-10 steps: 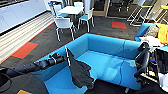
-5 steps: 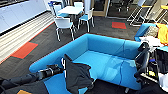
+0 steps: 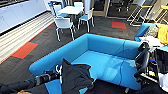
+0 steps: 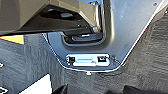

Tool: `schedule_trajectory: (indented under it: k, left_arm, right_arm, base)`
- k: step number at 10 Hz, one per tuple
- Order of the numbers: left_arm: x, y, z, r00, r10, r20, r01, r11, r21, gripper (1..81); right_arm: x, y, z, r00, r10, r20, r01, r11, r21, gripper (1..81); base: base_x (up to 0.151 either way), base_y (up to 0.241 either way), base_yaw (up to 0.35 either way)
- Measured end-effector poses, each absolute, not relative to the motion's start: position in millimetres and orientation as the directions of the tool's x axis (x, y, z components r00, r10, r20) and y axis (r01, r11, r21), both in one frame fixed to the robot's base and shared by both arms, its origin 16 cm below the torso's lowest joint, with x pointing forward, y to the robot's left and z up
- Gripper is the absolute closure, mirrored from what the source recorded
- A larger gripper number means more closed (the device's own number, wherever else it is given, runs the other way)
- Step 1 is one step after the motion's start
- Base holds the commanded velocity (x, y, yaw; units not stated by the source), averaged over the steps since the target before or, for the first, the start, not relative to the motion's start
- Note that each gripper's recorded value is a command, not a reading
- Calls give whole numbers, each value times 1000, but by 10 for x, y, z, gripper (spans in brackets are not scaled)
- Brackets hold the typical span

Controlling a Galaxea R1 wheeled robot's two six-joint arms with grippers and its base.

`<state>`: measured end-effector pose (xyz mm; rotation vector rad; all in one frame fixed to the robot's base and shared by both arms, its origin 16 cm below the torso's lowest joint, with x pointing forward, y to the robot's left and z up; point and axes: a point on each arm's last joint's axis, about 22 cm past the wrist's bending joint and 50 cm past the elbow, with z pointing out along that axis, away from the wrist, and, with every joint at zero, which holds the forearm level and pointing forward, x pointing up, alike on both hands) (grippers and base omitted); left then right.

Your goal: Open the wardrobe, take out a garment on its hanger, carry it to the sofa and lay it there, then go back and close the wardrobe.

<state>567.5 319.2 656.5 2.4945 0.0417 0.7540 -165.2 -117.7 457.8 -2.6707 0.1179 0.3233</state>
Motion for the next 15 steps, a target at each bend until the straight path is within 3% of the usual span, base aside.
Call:
schedule_trajectory:
  k: [6,7,15]
  left_arm:
    - [5226,3792,5929,876,193,442,-6,-912,410,811]
    - [5148,3883,5837,880,183,439,-3,-921,390,10]
    - [3750,3848,5023,948,166,270,48,-918,393,10]
  right_arm:
    - [-1648,-1159,4579,969,-30,-245,-134,-896,-422,10]
    - [-1648,-1159,4579,969,-30,-245,-134,-896,-422,10]
    - [-1651,-1171,4574,969,-30,-245,-133,-898,-419,10]
  base:
    - [0,0,0]
    - [0,0,0]
    - [0,0,0]
